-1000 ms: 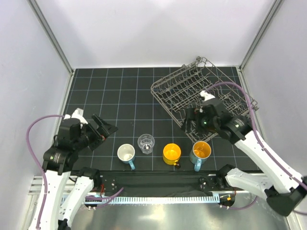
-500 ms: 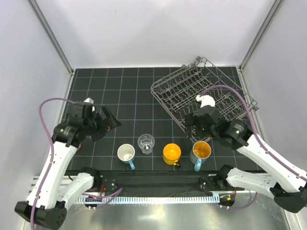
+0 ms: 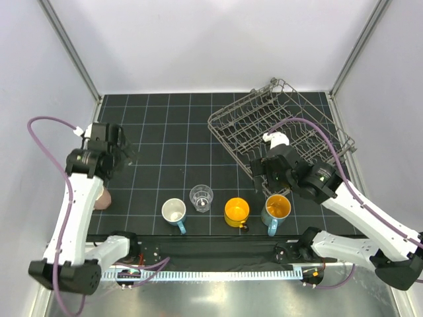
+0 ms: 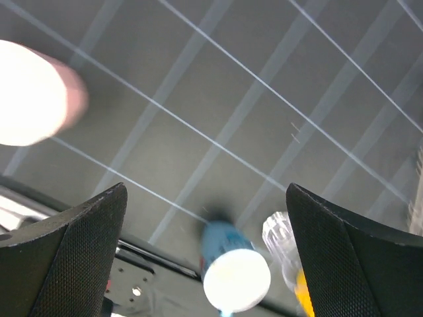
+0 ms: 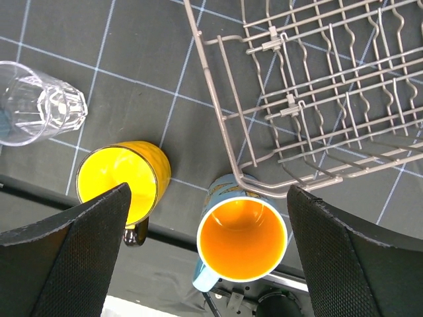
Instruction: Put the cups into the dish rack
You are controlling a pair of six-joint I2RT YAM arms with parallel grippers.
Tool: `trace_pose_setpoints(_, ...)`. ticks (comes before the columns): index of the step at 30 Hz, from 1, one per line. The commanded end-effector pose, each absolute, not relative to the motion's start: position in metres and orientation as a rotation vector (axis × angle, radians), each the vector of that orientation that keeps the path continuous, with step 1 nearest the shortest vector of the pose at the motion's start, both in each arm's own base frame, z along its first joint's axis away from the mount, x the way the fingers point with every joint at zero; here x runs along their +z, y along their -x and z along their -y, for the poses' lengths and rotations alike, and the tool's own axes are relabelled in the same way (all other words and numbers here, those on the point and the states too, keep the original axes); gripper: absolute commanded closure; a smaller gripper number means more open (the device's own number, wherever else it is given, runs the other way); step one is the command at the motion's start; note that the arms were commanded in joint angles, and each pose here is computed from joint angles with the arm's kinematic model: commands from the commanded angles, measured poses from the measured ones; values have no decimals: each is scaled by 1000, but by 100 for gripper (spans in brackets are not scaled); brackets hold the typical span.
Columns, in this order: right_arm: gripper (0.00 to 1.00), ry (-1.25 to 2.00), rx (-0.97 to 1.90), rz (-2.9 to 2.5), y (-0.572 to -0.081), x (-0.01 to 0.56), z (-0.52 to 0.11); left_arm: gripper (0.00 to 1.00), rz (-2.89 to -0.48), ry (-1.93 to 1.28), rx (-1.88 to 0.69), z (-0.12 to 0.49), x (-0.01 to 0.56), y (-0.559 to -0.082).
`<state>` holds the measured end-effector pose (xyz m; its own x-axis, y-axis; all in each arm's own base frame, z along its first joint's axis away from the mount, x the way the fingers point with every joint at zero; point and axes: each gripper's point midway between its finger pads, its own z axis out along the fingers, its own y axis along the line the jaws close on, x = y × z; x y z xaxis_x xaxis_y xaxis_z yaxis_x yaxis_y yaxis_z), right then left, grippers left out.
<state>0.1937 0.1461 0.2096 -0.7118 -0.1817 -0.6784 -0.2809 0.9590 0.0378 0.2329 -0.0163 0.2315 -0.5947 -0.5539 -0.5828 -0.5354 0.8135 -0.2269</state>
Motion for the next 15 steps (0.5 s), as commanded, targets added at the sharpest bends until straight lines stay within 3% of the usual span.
trace_pose_setpoints(1, 0, 367, 235, -2320, -193, 223, -150, 0, -2374, 839, 173, -21, 220, -240)
trace_pose_setpoints(5, 0, 397, 269, -2318, -189, 225, -154, 1, -2305, 953, 311, -62, 217, -249)
trace_pose_setpoints(9, 0, 407, 298, -2322, -185, 225, -156, 9, -2288, 1053, 307, -87, 203, -258)
trace_pose_setpoints(15, 0, 414, 319, -2318, -183, 227, -157, 11, -2352, 1142, 281, -105, 174, -254)
